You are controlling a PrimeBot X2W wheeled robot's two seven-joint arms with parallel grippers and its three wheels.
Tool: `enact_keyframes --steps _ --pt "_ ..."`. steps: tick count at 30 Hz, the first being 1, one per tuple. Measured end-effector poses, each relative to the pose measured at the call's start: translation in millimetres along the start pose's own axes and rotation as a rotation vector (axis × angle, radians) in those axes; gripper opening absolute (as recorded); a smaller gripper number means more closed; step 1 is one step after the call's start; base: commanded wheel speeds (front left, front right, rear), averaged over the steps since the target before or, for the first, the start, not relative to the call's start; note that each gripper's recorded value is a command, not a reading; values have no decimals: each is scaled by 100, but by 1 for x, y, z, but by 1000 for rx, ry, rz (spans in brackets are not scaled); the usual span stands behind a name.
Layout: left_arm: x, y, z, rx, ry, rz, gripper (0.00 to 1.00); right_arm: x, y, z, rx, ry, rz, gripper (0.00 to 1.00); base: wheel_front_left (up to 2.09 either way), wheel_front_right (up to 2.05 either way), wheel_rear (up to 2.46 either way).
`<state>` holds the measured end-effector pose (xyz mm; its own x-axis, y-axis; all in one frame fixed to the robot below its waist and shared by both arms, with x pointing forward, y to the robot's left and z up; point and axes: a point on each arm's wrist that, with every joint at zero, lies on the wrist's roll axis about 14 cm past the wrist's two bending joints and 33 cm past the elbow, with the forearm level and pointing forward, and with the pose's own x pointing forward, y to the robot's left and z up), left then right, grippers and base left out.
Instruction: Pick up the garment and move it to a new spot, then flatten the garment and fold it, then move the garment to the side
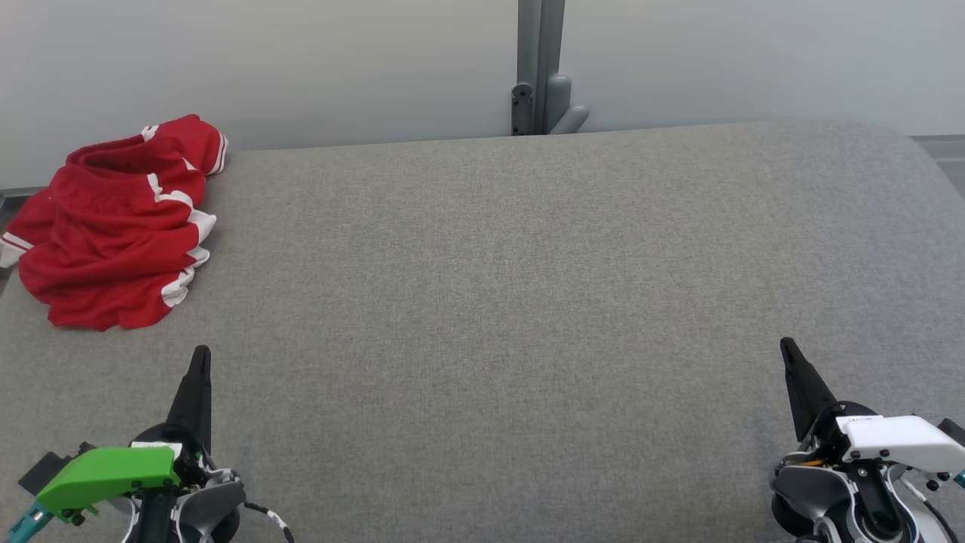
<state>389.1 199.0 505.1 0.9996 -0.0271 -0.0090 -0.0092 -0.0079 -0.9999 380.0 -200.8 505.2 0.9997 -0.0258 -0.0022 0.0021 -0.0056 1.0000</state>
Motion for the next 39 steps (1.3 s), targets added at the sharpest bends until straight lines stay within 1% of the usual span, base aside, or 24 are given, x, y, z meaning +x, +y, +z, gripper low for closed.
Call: enact_keyframes --steps 39 --pt "0 0 0 0 0 0 0 0 0 0 0 0 0 0 0 0 0"
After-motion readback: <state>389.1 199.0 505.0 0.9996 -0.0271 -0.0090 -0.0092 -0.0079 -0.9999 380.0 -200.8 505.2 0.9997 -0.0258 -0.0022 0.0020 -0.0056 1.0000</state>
